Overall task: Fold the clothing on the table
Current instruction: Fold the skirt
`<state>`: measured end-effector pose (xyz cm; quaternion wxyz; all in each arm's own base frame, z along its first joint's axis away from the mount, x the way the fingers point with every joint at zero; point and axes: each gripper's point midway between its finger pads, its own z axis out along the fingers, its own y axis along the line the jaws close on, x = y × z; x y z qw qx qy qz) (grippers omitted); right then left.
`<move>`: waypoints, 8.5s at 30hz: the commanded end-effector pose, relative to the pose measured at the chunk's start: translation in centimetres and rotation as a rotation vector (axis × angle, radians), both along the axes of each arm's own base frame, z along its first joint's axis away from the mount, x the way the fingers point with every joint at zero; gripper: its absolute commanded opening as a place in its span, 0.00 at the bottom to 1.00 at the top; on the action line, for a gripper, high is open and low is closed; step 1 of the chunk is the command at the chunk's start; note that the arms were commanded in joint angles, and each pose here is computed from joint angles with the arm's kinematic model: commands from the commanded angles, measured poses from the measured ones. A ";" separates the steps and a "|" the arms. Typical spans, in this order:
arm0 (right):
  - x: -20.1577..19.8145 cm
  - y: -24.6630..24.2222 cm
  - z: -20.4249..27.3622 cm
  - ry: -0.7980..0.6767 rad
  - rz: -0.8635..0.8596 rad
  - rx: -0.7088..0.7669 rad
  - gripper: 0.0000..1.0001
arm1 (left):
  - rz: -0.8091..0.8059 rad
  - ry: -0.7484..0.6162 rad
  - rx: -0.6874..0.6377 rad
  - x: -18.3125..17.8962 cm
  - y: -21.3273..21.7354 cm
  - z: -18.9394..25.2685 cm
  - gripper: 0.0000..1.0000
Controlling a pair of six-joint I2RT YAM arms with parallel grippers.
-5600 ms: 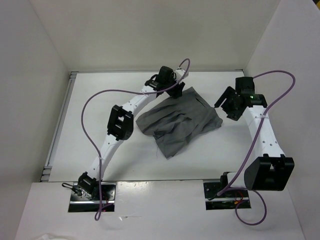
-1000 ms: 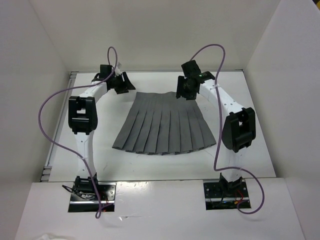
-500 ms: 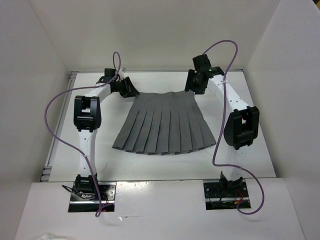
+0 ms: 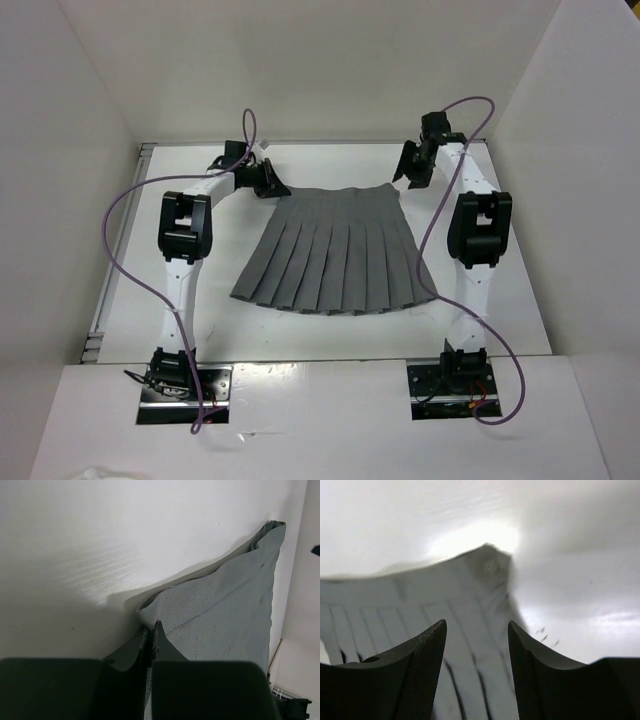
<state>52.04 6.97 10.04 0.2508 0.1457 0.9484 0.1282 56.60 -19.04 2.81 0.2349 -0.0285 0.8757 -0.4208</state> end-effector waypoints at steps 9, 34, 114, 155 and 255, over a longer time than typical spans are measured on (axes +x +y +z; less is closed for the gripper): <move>4.1 -0.2 -2.7 -0.045 0.107 0.098 0.58 | 0.048 0.030 0.058 -0.6 1.8 -0.8 0.00; 3.1 6.3 -8.6 0.038 0.310 0.350 0.37 | 0.047 0.048 0.048 -1.0 1.7 -1.0 0.00; -18.7 -0.2 2.5 0.184 -0.187 -0.051 0.00 | -0.004 -0.126 0.025 -10.1 -0.2 14.1 0.00; -11.7 10.8 -1.3 0.149 -0.004 -0.155 0.52 | 0.146 -0.035 0.243 -12.1 3.9 6.5 1.00; -14.0 22.2 -4.0 0.272 0.564 0.248 0.00 | 0.014 0.066 -0.057 -14.2 -0.5 7.1 0.00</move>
